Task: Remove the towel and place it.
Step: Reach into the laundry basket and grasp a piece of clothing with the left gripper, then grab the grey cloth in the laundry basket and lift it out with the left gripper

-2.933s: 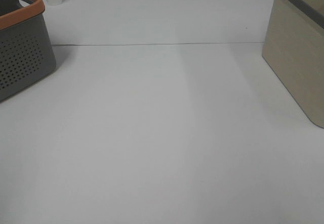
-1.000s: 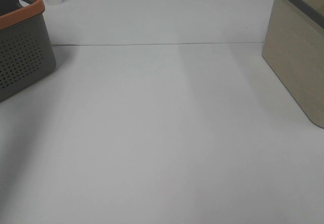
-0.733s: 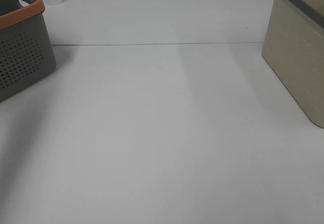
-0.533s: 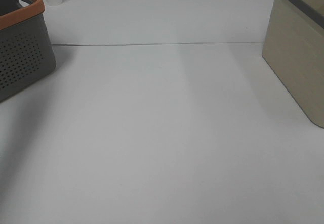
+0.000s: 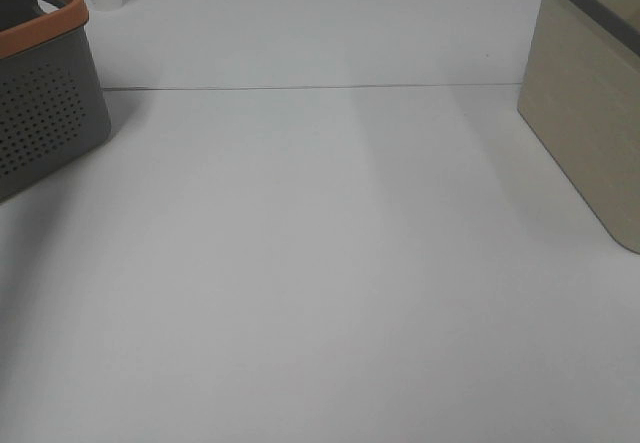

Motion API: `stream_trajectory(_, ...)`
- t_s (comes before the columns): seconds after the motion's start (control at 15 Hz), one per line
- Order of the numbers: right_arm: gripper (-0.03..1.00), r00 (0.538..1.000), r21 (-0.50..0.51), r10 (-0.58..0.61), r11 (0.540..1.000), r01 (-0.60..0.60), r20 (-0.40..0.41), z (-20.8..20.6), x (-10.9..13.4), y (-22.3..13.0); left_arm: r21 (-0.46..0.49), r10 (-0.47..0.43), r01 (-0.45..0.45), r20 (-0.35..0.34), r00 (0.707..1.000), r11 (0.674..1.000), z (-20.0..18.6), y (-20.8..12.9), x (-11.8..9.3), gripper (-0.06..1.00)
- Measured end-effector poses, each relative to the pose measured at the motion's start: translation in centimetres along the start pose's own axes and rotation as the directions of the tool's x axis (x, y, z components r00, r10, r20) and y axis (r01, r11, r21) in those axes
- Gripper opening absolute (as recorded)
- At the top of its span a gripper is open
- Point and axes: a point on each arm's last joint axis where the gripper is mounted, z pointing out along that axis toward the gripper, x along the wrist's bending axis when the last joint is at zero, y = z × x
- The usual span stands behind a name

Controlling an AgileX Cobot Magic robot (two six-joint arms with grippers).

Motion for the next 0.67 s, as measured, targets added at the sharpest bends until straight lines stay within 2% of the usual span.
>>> stream_trajectory(0.2, 0.71, 1.0, 0.001, 0.01, 1.0, -0.01, 0.008, 0.0, -0.1, 0.0, 0.017, 0.007, -0.006, -0.027, 1.0, 1.0, 1.5, -0.5, 0.3, 0.72)
stream_trajectory(0.33, 0.71, 1.0, 0.001, 0.012, 1.0, -0.012, 0.008, 0.0, -0.1, 0.0, 0.037, 0.004, -0.004, -0.01, 1.0, 0.999, 2.9, -1.2, 0.1, 0.72)
stream_trajectory(0.67, 0.71, 1.0, 0.001, 0.013, 1.0, -0.013, 0.008, 0.0, -0.1, 0.0, 0.052, 0.011, -0.01, -0.02, 1.0, 0.999, 4.4, -2.0, 0.2, 0.71)
